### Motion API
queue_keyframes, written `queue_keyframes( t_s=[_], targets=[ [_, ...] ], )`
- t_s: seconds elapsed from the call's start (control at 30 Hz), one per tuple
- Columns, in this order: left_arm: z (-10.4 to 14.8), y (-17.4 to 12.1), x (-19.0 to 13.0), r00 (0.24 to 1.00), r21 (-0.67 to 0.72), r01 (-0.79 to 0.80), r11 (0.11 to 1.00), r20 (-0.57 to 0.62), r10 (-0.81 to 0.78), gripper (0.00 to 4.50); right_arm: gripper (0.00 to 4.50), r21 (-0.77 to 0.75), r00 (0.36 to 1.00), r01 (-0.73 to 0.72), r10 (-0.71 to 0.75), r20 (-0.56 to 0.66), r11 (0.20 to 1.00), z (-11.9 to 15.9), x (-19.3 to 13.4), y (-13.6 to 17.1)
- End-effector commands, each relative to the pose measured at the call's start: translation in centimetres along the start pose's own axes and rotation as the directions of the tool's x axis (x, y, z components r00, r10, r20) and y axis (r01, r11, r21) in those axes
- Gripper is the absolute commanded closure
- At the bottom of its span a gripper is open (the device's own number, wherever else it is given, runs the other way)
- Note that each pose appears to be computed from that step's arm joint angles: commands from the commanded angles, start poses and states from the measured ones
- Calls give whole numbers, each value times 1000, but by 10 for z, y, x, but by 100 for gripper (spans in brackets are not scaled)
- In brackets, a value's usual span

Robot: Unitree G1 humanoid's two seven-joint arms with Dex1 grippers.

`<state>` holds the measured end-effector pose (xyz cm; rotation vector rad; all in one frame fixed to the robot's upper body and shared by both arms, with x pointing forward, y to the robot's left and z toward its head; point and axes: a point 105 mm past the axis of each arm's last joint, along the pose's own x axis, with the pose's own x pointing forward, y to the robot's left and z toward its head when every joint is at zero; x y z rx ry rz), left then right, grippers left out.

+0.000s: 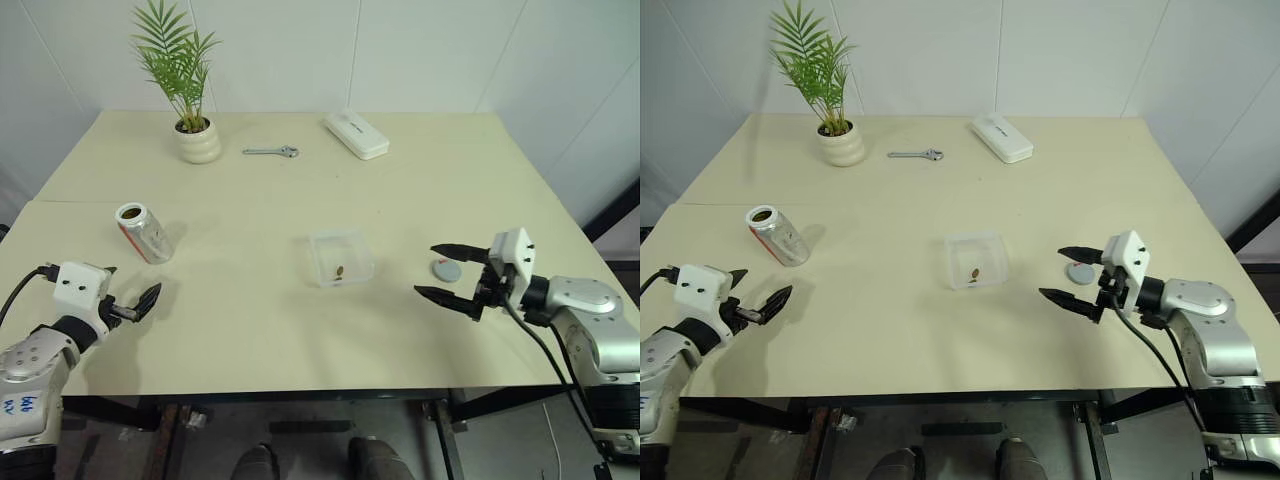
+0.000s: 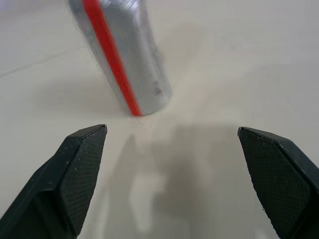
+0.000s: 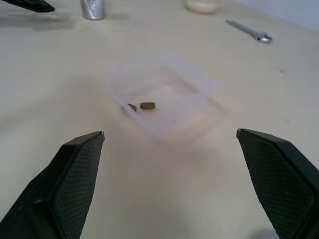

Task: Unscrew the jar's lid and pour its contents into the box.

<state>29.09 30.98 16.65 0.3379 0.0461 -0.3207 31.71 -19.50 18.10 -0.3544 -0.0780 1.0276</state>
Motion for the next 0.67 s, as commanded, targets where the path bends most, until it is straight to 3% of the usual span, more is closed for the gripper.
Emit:
queue_keyframes(
  t_s=[0.03,0.13,0.2,0.27,0.43,0.67],
  targets=[
    [44,-25,-9,972,196,208,958,69,-225,1,0,-58,1000,4,-4,2,998,11,-8,-10],
    [54,-33,-5,953,221,271,937,73,-293,1,0,-48,1000,29,-29,-1,998,11,-12,-21],
    [70,-42,-4,906,160,377,912,142,-399,1,0,-1,999,25,-25,-46,1000,8,-17,-24],
    [75,-42,0,902,218,377,900,134,-410,1,0,-37,997,60,-62,-38,998,13,-19,-30],
    [78,-47,10,887,275,402,874,119,-446,1,0,-82,997,41,-46,-57,996,20,-23,-32],
    [61,-49,27,873,272,441,855,90,-479,1,0,-90,996,50,-56,-65,995,22,-34,-21]
  ],
)
